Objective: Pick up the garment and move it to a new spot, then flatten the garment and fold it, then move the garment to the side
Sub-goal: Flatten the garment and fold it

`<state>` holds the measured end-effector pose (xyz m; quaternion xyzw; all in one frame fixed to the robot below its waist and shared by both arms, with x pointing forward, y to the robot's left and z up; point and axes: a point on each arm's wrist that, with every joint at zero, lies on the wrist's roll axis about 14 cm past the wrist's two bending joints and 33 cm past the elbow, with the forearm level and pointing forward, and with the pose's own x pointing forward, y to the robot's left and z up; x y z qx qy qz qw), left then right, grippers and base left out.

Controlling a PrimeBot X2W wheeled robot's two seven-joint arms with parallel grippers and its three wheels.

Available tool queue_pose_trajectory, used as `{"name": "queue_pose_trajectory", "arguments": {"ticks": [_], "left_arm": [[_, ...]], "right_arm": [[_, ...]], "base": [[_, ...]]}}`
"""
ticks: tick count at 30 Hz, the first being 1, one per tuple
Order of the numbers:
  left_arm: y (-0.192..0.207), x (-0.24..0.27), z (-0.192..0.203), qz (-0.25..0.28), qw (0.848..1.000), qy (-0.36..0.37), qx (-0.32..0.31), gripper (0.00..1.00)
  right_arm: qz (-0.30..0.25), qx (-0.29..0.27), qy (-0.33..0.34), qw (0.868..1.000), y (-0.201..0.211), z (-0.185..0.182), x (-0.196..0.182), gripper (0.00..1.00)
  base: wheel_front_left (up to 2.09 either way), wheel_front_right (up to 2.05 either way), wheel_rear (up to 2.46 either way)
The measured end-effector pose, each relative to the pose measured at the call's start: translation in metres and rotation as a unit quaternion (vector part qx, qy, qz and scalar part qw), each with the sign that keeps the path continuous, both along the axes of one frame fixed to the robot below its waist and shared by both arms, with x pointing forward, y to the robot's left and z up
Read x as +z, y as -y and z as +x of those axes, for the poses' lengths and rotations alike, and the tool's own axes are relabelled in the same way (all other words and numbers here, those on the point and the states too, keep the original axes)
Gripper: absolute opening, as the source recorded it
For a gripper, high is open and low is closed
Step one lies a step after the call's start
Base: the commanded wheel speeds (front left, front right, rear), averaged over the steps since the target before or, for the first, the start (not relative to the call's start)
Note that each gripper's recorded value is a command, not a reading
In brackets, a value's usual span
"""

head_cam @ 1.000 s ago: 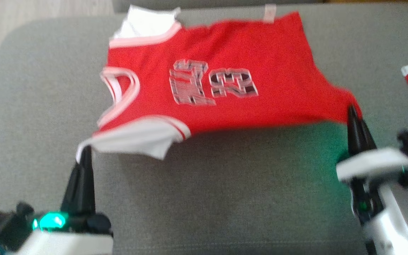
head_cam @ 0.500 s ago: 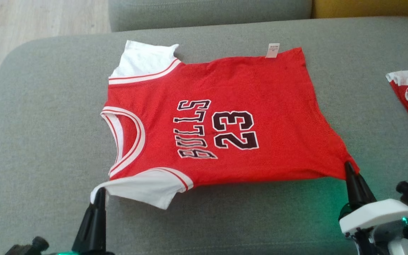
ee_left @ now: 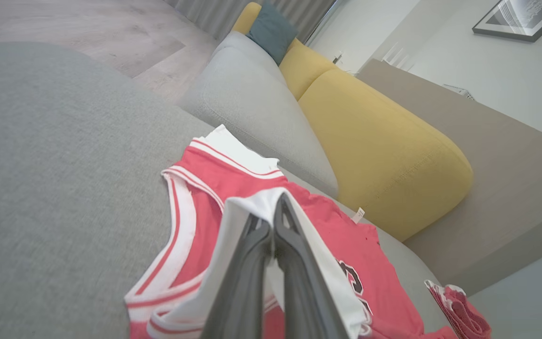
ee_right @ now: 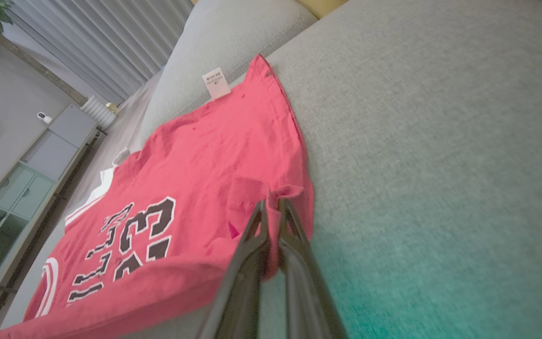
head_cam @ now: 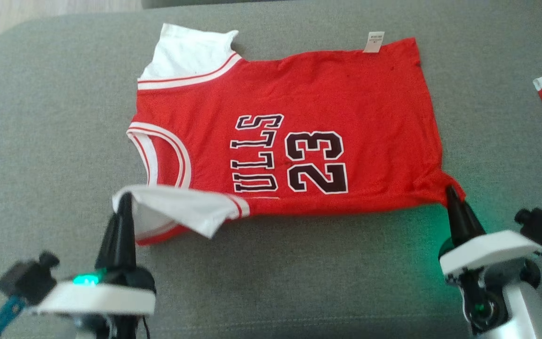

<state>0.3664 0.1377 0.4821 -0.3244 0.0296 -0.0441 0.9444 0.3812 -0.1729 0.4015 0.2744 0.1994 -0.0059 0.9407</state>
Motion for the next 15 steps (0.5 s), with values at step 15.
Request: {"name": "queue_pose_trajectory", "arguments": {"ticks": [15], "left_arm": [[0.005,-0.044,0.060,0.016,0.999,-0.039,-0.017,0.00]], "right_arm": [[0.013,-0.017,0.017,1.000,-0.003,0.045,-0.008,0.00]], "base": [[0.00,0.00,0.00]]}}
